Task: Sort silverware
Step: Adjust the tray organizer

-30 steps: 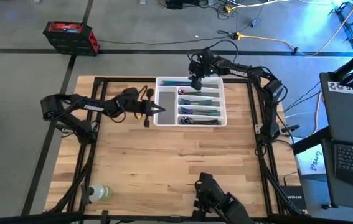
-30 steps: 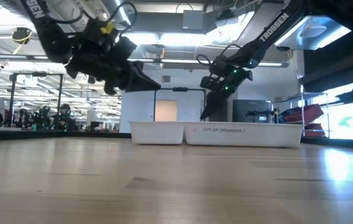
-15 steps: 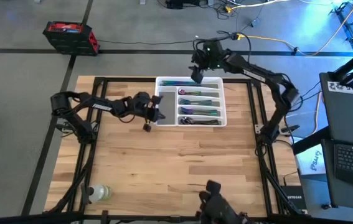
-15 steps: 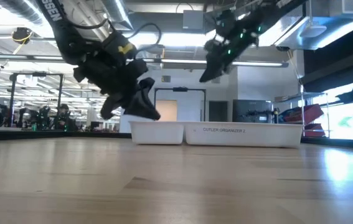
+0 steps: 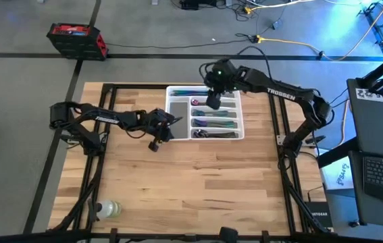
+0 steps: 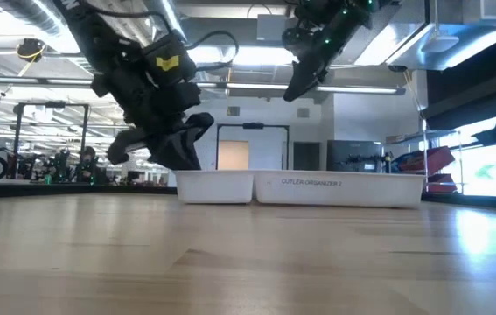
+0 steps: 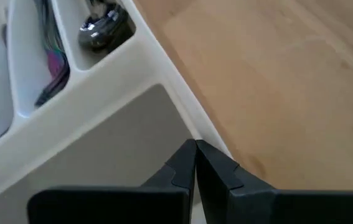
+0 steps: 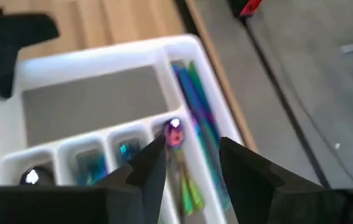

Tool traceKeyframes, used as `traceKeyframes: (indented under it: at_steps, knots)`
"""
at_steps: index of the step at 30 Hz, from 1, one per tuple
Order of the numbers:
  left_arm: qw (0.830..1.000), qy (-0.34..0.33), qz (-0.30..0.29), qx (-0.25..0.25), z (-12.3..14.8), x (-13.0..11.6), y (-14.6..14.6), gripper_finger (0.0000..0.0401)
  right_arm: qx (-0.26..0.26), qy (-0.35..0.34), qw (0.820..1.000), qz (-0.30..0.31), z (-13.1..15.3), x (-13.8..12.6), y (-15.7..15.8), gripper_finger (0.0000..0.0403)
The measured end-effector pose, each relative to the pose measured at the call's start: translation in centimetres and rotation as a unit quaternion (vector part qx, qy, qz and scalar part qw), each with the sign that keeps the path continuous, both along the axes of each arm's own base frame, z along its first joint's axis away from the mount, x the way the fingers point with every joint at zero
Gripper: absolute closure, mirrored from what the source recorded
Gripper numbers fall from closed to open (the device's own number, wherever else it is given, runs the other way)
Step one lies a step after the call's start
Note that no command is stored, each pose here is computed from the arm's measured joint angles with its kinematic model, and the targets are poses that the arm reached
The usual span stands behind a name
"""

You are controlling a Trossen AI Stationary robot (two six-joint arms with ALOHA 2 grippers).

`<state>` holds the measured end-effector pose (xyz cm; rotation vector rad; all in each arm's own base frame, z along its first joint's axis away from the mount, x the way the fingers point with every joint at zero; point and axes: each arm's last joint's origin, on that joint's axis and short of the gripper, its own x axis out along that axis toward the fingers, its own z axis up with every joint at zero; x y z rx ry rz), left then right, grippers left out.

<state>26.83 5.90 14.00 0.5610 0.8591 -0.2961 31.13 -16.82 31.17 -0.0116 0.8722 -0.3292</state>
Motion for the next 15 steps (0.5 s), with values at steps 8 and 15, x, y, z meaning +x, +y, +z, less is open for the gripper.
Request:
traceKeyframes:
  at_steps: [8, 15]
  knots:
    - [0.994, 0.064, 0.053, -0.068, 0.7, -1.8, -1.4, 0.0401, 0.002, 0.041, 0.999, 0.027, -0.5, 0.9, 3.2, 0.0272]
    - [0.982, 0.087, 0.107, -0.125, 1.3, -2.3, -3.8, 0.0401, -0.004, 0.045, 0.997, 0.064, 0.1, 1.3, 6.1, 0.0272]
